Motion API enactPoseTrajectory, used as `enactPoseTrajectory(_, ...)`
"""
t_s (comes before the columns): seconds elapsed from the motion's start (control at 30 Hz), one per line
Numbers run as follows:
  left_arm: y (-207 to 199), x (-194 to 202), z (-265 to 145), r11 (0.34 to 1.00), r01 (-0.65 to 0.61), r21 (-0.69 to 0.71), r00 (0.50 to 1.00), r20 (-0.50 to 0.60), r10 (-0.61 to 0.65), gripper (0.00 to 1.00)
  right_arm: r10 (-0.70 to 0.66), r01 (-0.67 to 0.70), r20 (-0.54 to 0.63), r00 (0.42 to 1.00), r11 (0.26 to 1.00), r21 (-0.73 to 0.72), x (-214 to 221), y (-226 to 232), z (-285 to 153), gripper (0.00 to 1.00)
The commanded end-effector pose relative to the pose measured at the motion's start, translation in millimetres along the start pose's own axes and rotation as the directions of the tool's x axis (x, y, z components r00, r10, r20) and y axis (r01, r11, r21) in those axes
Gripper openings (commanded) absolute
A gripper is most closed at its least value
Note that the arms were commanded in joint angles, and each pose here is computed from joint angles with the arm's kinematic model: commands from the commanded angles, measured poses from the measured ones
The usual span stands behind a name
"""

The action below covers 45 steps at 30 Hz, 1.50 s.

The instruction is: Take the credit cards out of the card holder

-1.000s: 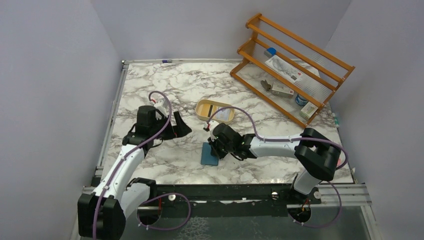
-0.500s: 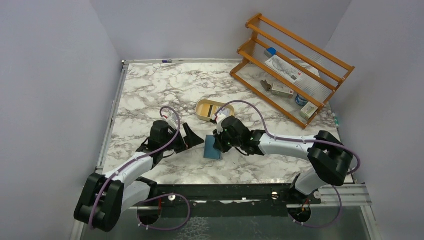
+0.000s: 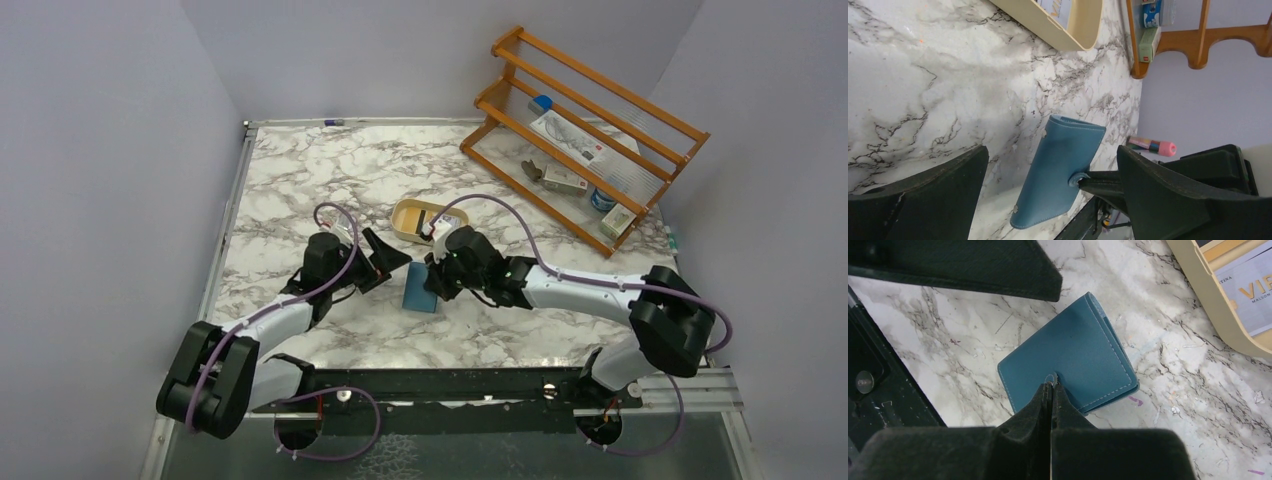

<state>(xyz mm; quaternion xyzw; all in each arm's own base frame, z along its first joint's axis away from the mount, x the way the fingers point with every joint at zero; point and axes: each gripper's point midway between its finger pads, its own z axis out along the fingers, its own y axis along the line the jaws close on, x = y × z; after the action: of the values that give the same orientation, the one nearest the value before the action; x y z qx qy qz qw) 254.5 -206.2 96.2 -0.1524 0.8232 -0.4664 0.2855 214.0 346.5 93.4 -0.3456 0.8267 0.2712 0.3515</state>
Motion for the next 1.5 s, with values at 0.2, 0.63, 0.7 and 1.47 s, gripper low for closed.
enactPoseTrajectory(0.2, -59, -34, 14, 0.984, 0.029, 0.174, 0.998, 0.045, -0.038, 0.99, -0.045, 0.045, 0.168, 0.985, 0.999, 0.006, -66, 8, -42, 0.01)
enactPoseTrajectory(0.63, -90, -25, 0, 0.938, 0.109, 0.330, 0.994, -0.028, -0.106, 0.96, -0.046, 0.050, 0.205, 0.978, 0.999, -0.012, -79, 12, -42, 0.01)
enactPoseTrajectory(0.7, -94, -23, -4, 0.933, 0.106, 0.344, 0.994, -0.033, -0.100, 0.90, -0.046, 0.051, 0.202, 0.978, 0.999, -0.018, -78, 12, -39, 0.01)
enactPoseTrajectory(1.47, -82, 5, -14, 0.934, 0.099, 0.343, 0.991, -0.120, -0.061, 0.62, -0.080, 0.083, 0.227, 0.971, 0.996, -0.004, -96, 5, -40, 0.01)
